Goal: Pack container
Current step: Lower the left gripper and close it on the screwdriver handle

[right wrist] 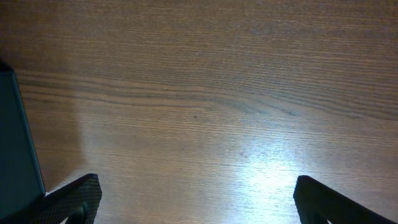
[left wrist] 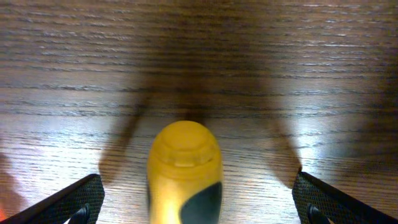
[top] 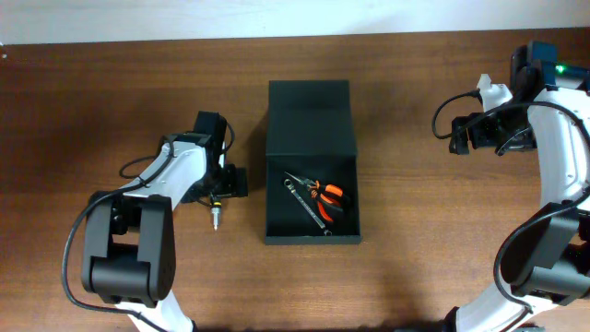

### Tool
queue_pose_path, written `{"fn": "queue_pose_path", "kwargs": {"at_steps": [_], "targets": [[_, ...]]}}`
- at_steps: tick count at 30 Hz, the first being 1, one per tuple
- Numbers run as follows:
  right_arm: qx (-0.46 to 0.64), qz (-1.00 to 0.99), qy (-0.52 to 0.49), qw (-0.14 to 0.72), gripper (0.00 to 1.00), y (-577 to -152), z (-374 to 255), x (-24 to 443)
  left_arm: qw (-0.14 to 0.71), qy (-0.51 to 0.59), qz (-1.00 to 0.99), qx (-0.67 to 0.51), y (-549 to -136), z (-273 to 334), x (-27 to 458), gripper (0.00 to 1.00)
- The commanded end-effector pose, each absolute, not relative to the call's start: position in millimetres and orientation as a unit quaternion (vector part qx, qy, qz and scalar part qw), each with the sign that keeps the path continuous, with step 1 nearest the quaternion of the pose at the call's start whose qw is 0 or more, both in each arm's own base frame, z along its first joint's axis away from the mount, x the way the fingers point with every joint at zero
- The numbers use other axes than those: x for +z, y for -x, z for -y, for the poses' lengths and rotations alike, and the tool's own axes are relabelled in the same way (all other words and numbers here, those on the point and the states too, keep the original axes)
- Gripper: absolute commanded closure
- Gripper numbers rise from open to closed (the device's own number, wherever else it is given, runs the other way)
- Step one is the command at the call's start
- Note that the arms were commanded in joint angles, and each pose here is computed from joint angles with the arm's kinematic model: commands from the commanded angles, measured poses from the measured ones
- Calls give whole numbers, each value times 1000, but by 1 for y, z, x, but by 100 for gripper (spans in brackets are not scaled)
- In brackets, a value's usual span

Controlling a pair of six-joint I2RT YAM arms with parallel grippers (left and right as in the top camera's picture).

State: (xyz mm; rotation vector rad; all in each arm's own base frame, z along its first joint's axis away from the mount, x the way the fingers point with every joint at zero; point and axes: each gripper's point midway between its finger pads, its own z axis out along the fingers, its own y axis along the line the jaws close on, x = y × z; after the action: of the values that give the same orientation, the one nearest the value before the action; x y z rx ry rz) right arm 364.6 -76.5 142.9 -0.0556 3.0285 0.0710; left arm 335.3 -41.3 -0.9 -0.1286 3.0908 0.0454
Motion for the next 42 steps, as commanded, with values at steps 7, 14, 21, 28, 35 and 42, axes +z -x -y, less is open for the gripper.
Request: {"fn": "queue_pose_path", "kwargs": {"at_steps": [7,14,21,28,35,42], "targets": [[29,-998,22,57,1,-365,75,142,19,38,-999,6,-334,33,-3,1],[29,-998,22,57,1,-365,75,142,18,38,-999,0,-335,35,-3,1],[29,-998,22,57,1,-365,75,142,24,38,-999,-12,-337,40,-3,1],[29,-998,22,57,1,-365,75,142,21,36,-999,-15,-336,41,-5,1],[29,-998,22,57,1,-365,75,142,27,34,-999,-15,-338,41,-5,1],[29,-998,22,57,1,-365,75,142,26,32,-999,-13,-336,40,-7,1]]}}
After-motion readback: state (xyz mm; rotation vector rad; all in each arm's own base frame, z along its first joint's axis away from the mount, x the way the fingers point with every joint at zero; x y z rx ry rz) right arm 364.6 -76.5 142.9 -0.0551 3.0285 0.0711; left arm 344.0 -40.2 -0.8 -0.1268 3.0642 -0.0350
